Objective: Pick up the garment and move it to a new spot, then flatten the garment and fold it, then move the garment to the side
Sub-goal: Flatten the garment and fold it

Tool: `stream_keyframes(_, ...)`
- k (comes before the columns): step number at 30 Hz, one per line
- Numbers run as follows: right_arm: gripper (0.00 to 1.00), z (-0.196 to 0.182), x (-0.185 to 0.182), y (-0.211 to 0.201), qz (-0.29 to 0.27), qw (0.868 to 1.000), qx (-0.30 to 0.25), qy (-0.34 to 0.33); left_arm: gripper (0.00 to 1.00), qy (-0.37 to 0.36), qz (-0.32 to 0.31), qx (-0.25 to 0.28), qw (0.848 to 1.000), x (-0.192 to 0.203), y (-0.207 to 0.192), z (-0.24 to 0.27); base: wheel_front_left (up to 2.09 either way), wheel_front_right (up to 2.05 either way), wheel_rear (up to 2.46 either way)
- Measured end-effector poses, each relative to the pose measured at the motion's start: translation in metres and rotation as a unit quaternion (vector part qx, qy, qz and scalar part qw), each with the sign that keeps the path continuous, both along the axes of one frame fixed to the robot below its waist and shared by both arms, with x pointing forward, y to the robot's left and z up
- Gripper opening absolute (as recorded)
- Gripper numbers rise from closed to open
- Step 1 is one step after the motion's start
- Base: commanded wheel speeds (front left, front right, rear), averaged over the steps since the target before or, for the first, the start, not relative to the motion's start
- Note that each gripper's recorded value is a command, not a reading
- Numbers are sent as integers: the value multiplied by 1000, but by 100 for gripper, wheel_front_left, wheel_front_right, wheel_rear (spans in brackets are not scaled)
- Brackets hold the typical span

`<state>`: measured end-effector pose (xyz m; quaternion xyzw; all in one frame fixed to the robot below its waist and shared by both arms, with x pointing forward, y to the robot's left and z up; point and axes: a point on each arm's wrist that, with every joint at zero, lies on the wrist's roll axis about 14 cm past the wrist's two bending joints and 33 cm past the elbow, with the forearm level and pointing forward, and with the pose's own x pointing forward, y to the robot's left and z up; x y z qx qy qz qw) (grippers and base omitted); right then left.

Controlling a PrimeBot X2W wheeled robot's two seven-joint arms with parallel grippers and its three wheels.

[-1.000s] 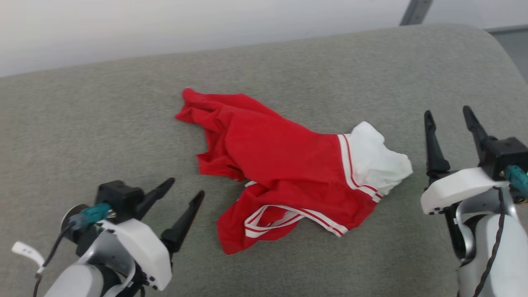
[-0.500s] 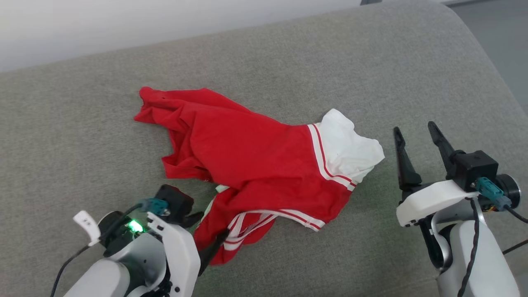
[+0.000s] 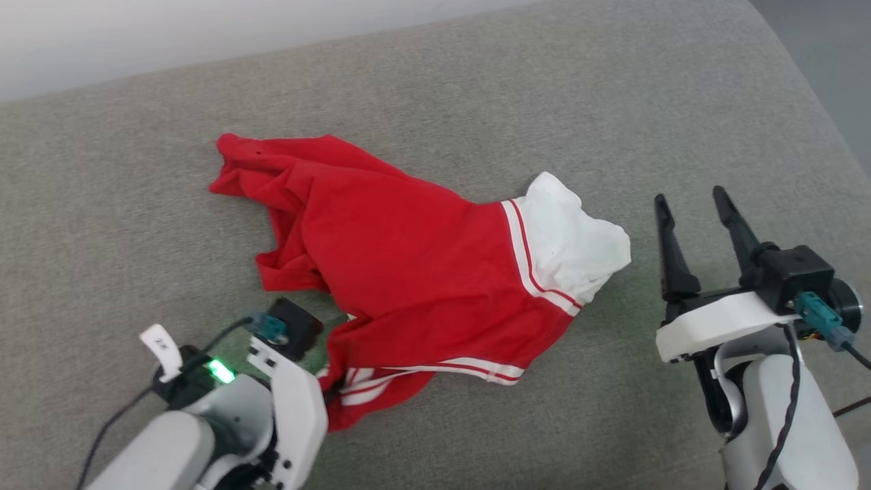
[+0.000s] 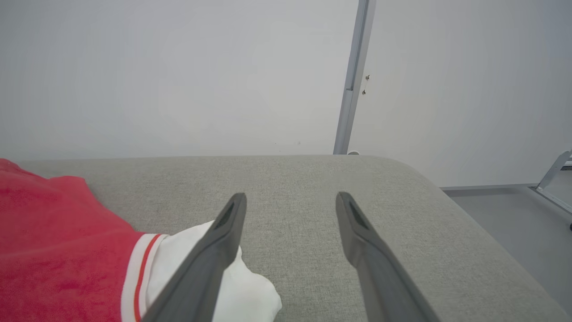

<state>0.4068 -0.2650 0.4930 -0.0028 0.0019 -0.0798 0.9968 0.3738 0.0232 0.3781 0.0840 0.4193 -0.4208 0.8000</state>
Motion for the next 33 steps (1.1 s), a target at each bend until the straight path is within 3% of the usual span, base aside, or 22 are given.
stream_keyframes(9,100,10,9,2,3,1000,-7,-20,0,-50,90,50,993,37,74,16,0,0,0)
stream_keyframes(18,100,12,21,16,23,999,-6,-23,0,-44,222,138,964,41,191,16,0,0,0)
stream_keyframes(22,100,12,24,20,28,999,-5,-24,0,-19,251,153,956,30,212,7,0,0,0)
stream_keyframes(23,100,12,25,21,30,999,-4,-23,15,-15,252,148,956,28,211,6,0,0,0)
stream_keyframes(24,100,11,25,23,32,999,-3,-22,41,-16,251,145,957,28,210,6,0,0,0)
stream_keyframes(25,100,10,26,24,34,999,-3,-21,93,-17,252,144,957,27,210,7,0,0,0)
stream_keyframes(26,100,10,26,25,35,999,-3,-20,100,-19,249,141,958,27,209,7,0,0,0)
stream_keyframes(33,100,15,26,29,41,999,-2,-27,100,-41,236,117,964,39,197,34,0,0,0)
